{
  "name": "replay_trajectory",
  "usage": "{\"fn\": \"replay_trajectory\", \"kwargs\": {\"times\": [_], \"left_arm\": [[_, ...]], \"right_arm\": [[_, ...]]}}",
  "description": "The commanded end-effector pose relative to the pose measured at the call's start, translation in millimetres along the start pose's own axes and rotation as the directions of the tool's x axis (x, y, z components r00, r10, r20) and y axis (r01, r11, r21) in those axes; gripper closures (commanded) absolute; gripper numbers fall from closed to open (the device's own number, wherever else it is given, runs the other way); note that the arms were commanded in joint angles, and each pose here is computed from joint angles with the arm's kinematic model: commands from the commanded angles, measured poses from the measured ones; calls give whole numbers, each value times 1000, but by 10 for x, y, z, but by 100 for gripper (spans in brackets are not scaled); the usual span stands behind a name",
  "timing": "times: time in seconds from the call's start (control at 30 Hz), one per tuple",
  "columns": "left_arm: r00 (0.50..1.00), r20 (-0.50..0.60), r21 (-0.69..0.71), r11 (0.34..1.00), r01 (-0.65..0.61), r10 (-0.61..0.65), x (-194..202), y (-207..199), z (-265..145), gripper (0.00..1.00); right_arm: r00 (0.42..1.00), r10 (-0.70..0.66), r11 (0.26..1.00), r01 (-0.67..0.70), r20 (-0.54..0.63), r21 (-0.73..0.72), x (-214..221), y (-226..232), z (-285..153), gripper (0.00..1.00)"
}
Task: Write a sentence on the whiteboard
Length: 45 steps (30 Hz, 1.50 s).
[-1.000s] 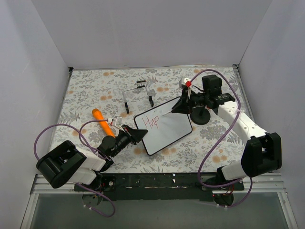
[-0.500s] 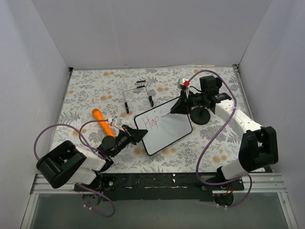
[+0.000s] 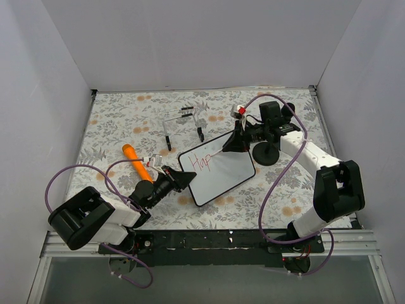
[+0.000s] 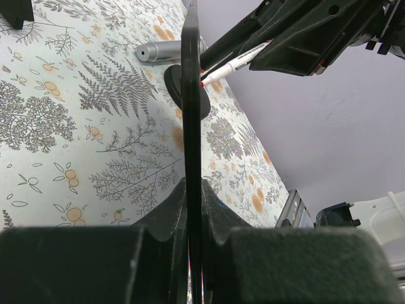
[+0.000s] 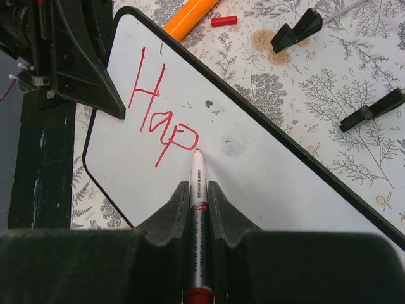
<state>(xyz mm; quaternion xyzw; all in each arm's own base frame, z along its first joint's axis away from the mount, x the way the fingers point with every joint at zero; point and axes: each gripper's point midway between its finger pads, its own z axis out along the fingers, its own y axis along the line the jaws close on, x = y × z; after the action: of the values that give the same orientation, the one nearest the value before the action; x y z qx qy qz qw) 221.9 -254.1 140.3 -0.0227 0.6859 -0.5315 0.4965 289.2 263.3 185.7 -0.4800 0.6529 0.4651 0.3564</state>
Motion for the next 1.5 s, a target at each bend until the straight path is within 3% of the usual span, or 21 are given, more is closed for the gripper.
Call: {"fn": "replay_trajectory", "kwargs": {"times": [0.0,0.47,1.27,1.47], "left_arm": [[996,81,131,991,-33,22,-209,-324,10,100],[997,80,130,991,-32,22,-204,-319,12,100],[996,85,122,992,-33,23,-209,-301,-1,100],[996,86,123,992,-33,23,-212,-303,8,100]], "right_arm": [[998,-55,998,55,42,3,-237,-50,3,99],[997,-57,998,57,45,21,-287,-108,8,99],[996,21,999,-25,-87,-48,400,173,-9,99],[999,-24,998,21,-46,-61,143,200,-34,99]]}}
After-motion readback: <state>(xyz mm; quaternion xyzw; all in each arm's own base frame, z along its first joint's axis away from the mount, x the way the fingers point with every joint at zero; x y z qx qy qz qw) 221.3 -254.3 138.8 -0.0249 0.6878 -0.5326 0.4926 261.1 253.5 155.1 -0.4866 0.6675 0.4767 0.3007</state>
